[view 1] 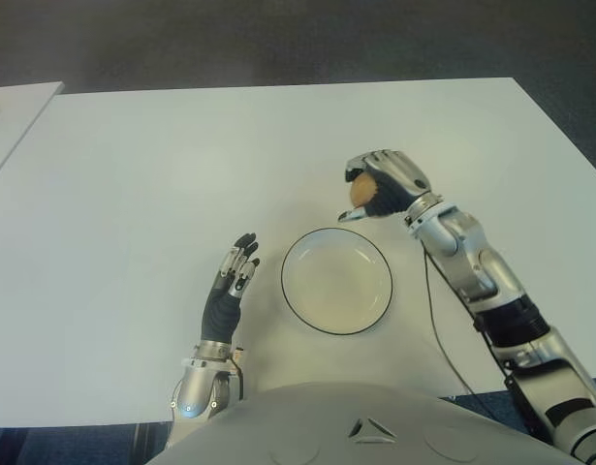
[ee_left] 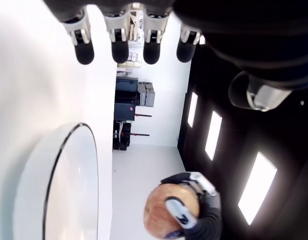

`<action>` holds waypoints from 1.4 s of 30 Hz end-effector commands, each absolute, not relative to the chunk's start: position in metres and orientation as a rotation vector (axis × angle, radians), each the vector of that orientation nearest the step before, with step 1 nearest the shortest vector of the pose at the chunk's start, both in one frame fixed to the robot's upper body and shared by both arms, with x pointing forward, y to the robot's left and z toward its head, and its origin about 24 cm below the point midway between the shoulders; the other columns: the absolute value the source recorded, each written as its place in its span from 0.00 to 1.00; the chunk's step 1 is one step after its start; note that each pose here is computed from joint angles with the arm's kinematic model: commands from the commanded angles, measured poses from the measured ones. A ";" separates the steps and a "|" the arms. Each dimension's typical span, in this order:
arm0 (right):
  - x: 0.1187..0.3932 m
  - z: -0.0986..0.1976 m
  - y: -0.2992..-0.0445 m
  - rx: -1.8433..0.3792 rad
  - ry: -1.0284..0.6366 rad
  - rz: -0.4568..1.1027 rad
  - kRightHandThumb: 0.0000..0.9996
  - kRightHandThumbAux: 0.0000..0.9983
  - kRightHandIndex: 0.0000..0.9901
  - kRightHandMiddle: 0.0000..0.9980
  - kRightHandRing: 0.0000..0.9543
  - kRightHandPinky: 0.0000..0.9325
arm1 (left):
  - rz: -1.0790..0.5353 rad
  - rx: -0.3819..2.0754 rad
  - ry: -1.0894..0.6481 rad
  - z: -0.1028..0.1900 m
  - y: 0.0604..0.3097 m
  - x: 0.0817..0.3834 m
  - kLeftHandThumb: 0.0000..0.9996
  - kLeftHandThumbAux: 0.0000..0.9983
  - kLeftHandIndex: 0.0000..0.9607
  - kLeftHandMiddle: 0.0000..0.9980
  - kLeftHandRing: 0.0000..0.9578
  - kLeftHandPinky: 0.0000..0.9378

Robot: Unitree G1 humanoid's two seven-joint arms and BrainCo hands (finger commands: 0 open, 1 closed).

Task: Put the apples into the plate.

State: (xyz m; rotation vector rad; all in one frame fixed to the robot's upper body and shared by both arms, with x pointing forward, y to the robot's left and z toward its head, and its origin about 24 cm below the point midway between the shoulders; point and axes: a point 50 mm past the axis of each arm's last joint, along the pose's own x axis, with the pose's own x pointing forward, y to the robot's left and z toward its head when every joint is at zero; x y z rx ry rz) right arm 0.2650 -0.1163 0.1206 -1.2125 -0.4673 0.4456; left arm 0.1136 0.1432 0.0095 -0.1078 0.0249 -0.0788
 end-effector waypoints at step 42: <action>0.191 0.156 -0.077 -1.190 -0.793 0.786 0.74 0.71 0.44 0.87 0.90 0.92 | -0.087 -0.032 0.062 -0.001 0.146 0.112 0.00 0.32 0.00 0.00 0.00 0.00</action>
